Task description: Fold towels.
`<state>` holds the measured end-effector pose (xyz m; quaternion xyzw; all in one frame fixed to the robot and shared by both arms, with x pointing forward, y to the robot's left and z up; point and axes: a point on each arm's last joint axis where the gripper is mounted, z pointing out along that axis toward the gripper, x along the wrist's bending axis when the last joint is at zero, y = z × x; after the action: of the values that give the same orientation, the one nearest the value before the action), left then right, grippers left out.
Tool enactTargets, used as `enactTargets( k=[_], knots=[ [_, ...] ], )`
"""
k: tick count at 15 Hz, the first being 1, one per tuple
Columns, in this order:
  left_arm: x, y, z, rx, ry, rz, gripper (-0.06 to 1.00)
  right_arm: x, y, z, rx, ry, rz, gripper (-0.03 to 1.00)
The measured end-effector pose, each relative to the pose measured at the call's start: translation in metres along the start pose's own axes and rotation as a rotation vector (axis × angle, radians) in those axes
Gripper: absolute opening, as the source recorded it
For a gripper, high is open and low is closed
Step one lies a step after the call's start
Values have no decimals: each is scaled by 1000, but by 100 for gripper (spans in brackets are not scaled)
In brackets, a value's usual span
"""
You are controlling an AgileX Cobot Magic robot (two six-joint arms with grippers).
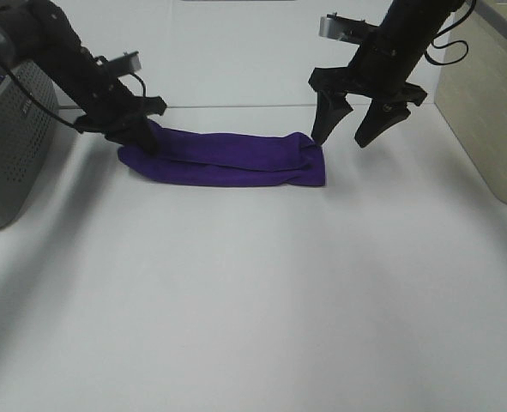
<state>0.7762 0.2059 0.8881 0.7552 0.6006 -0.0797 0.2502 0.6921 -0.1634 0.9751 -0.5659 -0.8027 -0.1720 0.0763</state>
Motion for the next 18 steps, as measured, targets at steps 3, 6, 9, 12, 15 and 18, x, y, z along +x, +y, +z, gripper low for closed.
enactTargets(
  k=[3,6,9,12,15,18],
  knots=[
    [-12,16,-61,-113,32,50,3,10,0,-28,-57,-5,-21,73],
    [-40,19,-62,-129,-22,135,3,13,-1,-37,-77,-7,-28,73],
    [-95,11,-25,-67,-85,244,3,19,-2,-53,-108,-9,-39,73],
    [-111,8,2,-66,-101,229,5,19,-2,-53,-109,-9,-39,73],
    [-133,10,15,-135,-206,181,45,19,-2,-53,-109,-9,-35,73],
    [-150,15,16,-207,-311,126,65,20,-2,-55,-113,-8,-13,73]
  ],
)
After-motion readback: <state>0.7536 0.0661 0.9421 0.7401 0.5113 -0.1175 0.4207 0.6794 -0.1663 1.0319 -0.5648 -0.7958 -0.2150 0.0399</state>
